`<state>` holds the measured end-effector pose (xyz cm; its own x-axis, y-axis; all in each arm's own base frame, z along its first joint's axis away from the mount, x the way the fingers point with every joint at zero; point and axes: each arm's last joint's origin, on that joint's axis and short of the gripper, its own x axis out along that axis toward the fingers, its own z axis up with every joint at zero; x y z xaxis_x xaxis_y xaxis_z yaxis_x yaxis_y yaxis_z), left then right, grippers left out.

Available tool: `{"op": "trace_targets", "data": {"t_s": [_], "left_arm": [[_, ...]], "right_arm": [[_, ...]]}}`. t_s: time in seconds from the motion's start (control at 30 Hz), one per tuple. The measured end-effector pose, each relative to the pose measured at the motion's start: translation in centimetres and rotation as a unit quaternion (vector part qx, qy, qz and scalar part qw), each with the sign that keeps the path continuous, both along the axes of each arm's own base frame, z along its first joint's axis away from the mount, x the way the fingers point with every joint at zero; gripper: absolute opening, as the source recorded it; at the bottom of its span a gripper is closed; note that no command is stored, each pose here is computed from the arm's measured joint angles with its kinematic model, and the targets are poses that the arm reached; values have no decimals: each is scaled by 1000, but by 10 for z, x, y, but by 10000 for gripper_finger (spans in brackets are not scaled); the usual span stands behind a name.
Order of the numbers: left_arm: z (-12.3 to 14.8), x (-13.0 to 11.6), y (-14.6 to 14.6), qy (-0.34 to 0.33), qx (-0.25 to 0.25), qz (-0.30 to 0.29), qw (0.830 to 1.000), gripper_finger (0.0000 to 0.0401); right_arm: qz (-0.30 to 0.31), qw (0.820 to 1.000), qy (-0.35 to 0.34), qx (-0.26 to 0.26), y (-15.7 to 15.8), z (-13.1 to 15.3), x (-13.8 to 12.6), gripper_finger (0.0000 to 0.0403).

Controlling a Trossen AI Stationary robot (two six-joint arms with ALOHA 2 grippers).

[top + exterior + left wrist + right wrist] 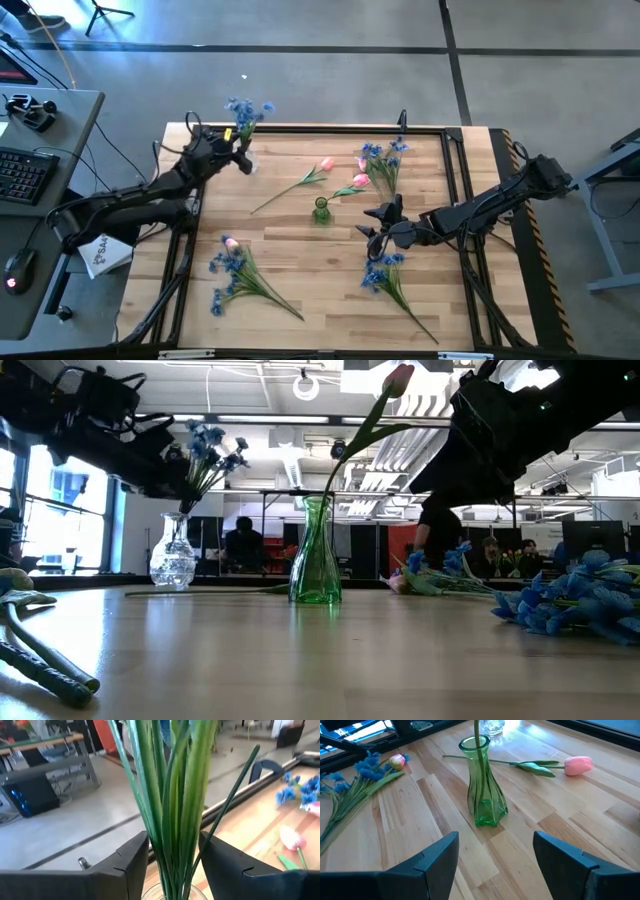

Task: Sort flowers into vase by color
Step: Put the blue flowers into the transparent vase, then put the pink tulip into the green vase

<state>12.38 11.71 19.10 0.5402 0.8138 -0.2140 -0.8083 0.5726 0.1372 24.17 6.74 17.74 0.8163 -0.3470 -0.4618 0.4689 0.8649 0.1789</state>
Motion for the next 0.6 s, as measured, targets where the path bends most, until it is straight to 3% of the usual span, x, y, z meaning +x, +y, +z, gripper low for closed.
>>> {"op": "trace_targets", "data": {"t_s": [0.3, 0.6], "left_arm": [[30, -1, -1, 77, -75, 7, 994, 188], [72, -13, -11, 90, -172, 38, 980, 191]], "right_arm": [[1, 1000, 0, -1, 0, 0, 0, 252], [1, 1000, 0, -1, 0, 0, 0, 252]]}}
